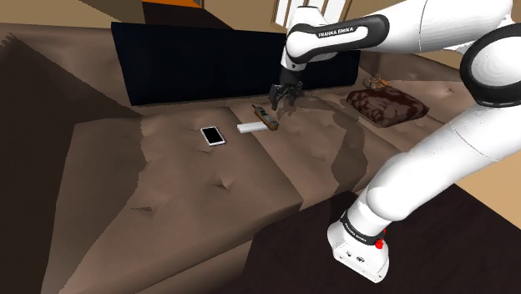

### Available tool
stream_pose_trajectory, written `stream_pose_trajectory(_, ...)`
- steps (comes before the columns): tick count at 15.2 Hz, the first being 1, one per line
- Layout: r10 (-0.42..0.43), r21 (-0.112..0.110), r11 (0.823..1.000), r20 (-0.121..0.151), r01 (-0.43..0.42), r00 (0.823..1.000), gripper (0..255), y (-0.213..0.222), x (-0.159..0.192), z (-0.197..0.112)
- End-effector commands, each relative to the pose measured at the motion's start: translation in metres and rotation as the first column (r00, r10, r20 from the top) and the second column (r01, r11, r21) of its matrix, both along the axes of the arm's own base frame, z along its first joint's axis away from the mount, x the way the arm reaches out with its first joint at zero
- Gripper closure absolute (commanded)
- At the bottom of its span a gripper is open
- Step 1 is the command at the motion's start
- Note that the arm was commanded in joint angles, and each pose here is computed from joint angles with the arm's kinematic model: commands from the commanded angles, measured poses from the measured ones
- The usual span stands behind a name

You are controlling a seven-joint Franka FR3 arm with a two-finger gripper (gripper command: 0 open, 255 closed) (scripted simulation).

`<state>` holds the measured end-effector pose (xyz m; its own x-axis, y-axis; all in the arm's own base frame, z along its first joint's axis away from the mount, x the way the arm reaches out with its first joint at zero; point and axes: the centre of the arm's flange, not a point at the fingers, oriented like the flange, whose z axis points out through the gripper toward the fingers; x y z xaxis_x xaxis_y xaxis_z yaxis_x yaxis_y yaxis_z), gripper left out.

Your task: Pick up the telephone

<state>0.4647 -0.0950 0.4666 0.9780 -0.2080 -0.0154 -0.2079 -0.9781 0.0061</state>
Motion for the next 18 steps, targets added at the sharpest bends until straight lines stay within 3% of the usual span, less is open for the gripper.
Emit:
stream_pose_trajectory(1, -0.012, 0.000, 1.000, 0.000, 0.012, 1.000, 0, -0.015, 0.020, -0.015)
stream_pose_trajectory(18, -0.118, 0.008, 0.993, -0.007, 0.118, 0.993, 0, -0.130, 0.169, -0.140)
